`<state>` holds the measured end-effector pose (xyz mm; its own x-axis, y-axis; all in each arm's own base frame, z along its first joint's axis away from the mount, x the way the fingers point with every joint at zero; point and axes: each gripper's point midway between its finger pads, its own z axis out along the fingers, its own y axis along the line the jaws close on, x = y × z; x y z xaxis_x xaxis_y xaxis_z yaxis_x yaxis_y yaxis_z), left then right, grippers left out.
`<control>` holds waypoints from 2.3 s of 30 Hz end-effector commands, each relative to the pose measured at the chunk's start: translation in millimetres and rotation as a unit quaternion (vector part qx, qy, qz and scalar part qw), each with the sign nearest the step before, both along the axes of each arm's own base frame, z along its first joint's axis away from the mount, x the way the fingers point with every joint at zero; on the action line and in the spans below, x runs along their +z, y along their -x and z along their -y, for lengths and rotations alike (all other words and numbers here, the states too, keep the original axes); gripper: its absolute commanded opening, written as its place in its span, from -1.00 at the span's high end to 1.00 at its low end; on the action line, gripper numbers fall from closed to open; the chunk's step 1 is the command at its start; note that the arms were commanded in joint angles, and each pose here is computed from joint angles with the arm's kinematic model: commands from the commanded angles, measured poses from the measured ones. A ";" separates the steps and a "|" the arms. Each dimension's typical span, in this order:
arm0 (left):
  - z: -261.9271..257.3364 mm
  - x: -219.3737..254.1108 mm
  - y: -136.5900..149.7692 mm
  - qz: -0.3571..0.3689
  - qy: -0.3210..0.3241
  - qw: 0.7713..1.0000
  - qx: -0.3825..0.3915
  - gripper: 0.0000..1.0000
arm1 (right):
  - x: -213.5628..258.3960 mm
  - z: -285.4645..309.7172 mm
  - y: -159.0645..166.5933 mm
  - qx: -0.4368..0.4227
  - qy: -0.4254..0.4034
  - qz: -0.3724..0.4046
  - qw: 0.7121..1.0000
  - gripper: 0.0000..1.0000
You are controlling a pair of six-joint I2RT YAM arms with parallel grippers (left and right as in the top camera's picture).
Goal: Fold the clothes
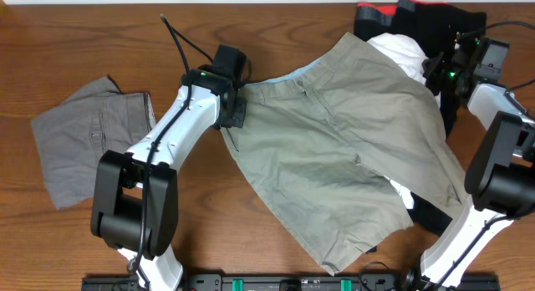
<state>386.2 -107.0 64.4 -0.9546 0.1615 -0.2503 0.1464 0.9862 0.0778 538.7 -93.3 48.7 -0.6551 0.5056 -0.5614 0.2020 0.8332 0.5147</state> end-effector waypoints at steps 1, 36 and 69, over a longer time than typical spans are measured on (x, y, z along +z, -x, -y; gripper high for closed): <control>-16.8 2.8 -3.1 0.008 -0.027 0.999 0.021 0.88 | -12.1 -11.6 -1.1 -0.019 0.001 -0.020 1.000 0.89; -66.3 15.3 -8.8 0.017 -0.017 0.994 0.104 0.87 | 16.8 196.5 102.5 -0.176 0.169 -0.133 0.960 0.77; -56.6 16.5 -9.7 0.017 0.009 0.995 0.097 0.74 | -102.1 98.4 79.5 -0.224 0.279 -0.269 0.894 0.98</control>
<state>395.1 -54.8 66.4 -0.9680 -0.0191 -0.2500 -0.0342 0.9978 0.0561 532.5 -87.2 -2.3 -0.7009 0.4834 -0.5245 0.5013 0.8569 0.1199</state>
